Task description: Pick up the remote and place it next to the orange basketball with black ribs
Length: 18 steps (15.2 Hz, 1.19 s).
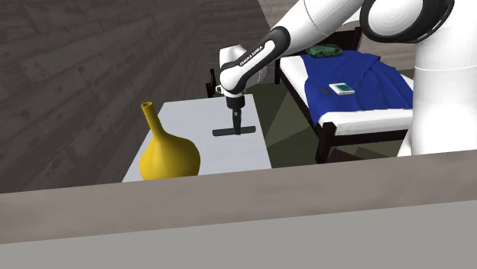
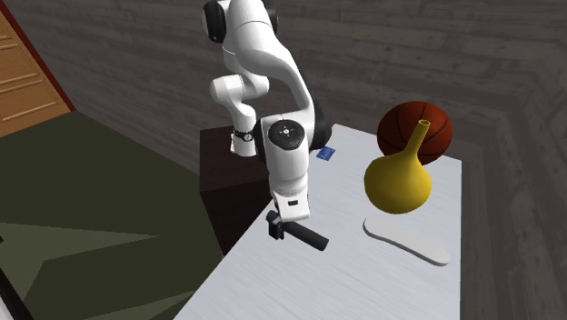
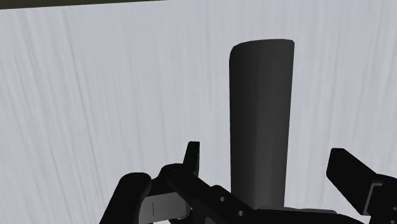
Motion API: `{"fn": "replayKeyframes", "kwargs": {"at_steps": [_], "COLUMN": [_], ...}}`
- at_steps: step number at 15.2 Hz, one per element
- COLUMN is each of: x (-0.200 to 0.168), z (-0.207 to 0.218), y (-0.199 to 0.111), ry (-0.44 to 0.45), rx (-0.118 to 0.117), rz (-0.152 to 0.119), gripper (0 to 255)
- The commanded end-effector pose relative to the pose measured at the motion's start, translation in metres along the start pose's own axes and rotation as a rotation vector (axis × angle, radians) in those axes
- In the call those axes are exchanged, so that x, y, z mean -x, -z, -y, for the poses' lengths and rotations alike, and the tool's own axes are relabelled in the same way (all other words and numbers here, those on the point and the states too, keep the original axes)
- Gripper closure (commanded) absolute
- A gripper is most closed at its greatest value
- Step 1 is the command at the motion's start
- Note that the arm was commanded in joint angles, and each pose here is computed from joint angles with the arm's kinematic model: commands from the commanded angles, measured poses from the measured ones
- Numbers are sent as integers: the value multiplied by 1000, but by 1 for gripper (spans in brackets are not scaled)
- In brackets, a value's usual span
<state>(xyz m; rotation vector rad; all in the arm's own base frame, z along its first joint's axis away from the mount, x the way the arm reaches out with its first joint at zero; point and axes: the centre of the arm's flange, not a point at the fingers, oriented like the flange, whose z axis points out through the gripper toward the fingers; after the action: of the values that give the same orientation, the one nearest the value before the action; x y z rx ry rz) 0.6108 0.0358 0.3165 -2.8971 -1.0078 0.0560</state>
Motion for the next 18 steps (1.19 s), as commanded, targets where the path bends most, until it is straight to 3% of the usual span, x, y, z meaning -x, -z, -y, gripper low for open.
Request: {"fn": "replayKeyframes", "kwargs": {"at_steps": [1, 6, 7, 18], "x": [-1, -1, -1, -1], "z": [0, 0, 0, 1], "y": [-2, -2, -2, 9], "ry": [0, 0, 0, 0], "rx": [0, 0, 0, 0], "rz": [0, 0, 0, 0], "gripper": [0, 0, 255, 255]}}
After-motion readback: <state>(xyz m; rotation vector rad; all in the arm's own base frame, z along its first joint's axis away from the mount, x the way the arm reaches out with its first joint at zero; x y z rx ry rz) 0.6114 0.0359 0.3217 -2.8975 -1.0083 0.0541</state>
